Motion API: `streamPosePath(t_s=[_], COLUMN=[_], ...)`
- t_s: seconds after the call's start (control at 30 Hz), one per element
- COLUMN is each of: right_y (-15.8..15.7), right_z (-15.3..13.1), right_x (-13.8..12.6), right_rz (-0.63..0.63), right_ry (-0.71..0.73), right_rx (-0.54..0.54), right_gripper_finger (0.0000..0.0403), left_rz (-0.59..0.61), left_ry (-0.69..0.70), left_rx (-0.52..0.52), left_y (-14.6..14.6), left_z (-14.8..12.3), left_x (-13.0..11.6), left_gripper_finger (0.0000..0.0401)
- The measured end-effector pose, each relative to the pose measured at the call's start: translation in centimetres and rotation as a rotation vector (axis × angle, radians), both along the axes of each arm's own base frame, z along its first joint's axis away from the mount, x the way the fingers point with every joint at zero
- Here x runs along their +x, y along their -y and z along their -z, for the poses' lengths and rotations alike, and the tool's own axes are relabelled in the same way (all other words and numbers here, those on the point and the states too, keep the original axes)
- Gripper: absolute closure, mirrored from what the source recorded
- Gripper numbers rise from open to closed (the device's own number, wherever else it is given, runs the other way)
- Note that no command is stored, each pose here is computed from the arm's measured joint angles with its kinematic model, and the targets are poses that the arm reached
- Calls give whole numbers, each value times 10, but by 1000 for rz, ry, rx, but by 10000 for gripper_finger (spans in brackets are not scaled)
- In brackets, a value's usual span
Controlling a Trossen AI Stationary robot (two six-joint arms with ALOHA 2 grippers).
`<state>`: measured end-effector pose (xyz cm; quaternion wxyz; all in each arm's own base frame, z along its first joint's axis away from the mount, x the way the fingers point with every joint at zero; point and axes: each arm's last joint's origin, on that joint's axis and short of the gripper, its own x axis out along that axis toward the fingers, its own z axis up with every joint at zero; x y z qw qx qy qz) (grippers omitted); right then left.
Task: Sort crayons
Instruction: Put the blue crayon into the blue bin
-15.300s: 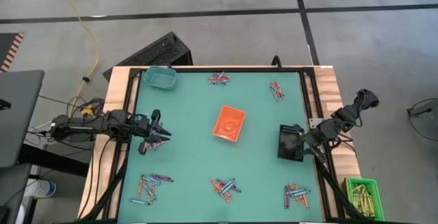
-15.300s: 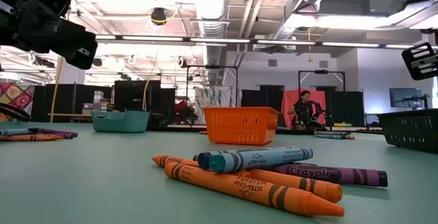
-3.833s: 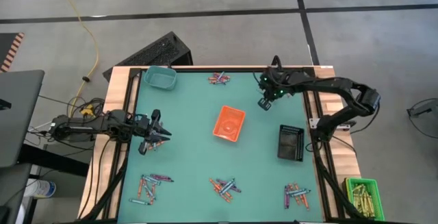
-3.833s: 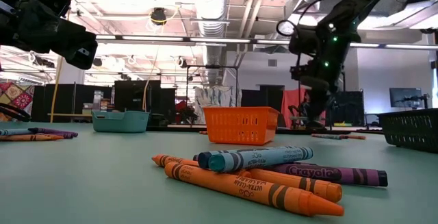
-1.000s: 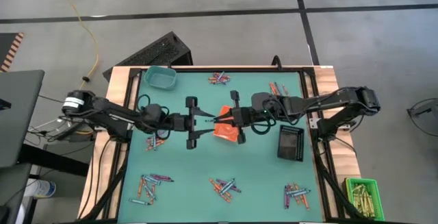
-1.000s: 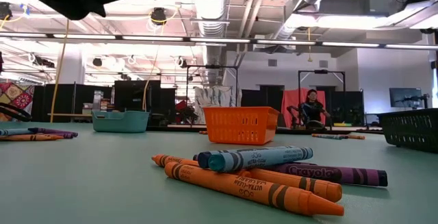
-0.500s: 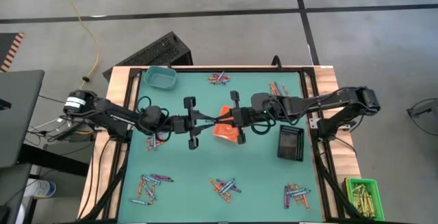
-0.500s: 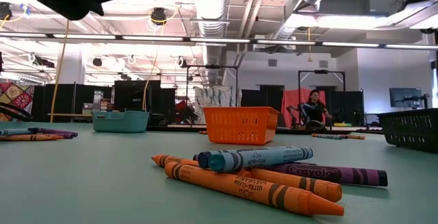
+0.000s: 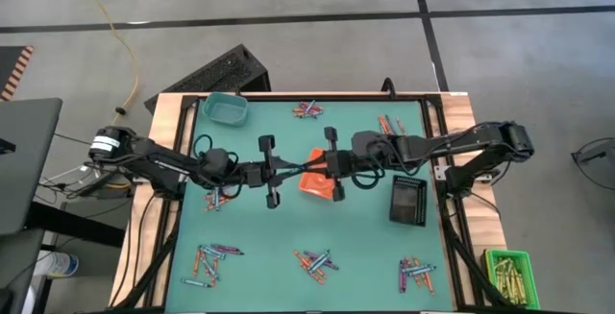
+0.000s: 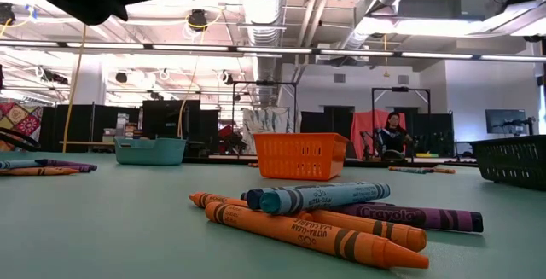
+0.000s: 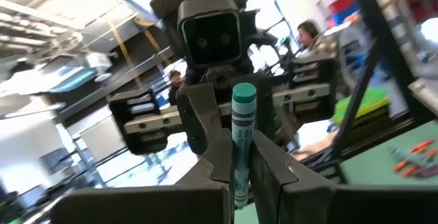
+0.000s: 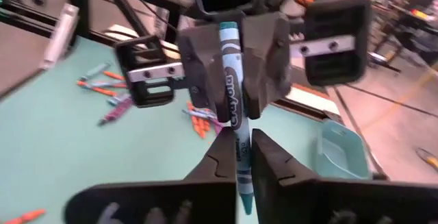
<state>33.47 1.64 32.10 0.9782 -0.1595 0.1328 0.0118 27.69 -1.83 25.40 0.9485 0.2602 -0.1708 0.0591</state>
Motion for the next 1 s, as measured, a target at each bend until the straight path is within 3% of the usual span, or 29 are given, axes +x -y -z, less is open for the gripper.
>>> streamPosePath(t_s=[0.2, 0.33, 0.43, 0.67, 0.83, 1.0], right_y=[5, 11, 17, 24, 20, 11], right_z=[7, 15, 21, 40, 44, 46], right_x=[-3, -7, -10, -10, -12, -13], right_rz=[166, 299, 351, 410, 413, 388], right_ry=[-77, -160, -225, -348, -381, -402], right_rx=[-54, -91, -58, -2, 18, 17], right_gripper_finger=[275, 211, 183, 178, 187, 195], left_rz=[-128, -323, -483, -785, -885, -964], left_ry=[-47, -170, -294, -564, -662, -714], left_rx=[48, 63, 54, -51, -148, -220], left_y=[-4, -20, -43, -119, -166, -195], left_z=[-8, -10, -8, 12, 25, 30], left_x=[-7, -17, -25, -54, -80, -108], left_gripper_finger=[396, 396, 396, 396, 396, 394])
